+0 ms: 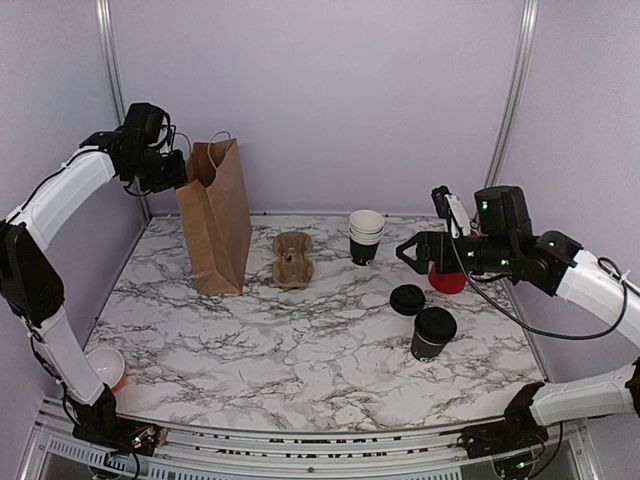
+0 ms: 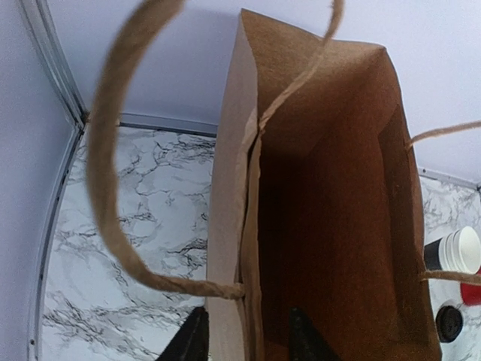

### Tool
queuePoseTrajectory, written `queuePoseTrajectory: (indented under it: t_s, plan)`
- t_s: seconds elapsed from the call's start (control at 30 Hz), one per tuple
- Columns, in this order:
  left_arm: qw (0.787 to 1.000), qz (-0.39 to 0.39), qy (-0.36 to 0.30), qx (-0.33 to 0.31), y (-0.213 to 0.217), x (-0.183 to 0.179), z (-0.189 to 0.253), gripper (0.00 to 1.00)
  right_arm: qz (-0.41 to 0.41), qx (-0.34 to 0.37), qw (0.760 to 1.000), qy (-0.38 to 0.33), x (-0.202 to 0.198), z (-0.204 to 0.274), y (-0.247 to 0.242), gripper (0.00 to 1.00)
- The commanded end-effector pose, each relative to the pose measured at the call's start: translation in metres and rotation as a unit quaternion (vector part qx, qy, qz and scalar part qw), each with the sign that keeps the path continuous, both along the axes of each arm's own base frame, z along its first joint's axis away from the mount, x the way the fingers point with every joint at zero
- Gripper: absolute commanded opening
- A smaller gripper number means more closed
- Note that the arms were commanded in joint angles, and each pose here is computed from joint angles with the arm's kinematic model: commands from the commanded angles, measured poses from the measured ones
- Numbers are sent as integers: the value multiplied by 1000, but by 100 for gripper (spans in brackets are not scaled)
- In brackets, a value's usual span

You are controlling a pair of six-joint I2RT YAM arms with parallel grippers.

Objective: Pack the takeout coffee

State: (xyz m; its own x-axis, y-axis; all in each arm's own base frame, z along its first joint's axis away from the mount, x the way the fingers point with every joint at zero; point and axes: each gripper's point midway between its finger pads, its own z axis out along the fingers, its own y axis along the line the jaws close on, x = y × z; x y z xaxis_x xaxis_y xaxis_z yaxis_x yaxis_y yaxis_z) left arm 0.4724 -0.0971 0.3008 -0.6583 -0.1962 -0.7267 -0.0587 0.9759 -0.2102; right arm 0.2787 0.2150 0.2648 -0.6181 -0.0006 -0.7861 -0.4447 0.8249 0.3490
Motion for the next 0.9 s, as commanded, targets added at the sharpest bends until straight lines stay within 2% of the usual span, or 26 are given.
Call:
queuePoseTrajectory:
  t_s: [0.0,0.1,0.13,0.3,0.5,0.87]
  plan:
    - [1000,-1,3,3,2,-4,-1,21,7,-5,1000,-23,0,12,9,94]
    - [1000,-4,-15,6,4,-11,16,3,12,-26,999,-29,0,12,17,94]
    - [1000,-6,-23,7,4,-14,23,0,15,-35,999,-30,2,9,20,94]
    - [998,-28,-56,11,2,-37,53,0,37,-49,997,-44,7,12,38,94]
    - [995,-57,-82,16,-2,-83,79,0,67,-62,994,-62,21,13,66,94]
    - [989,-100,-103,20,-9,-160,75,0,143,-113,979,-87,70,-15,139,92]
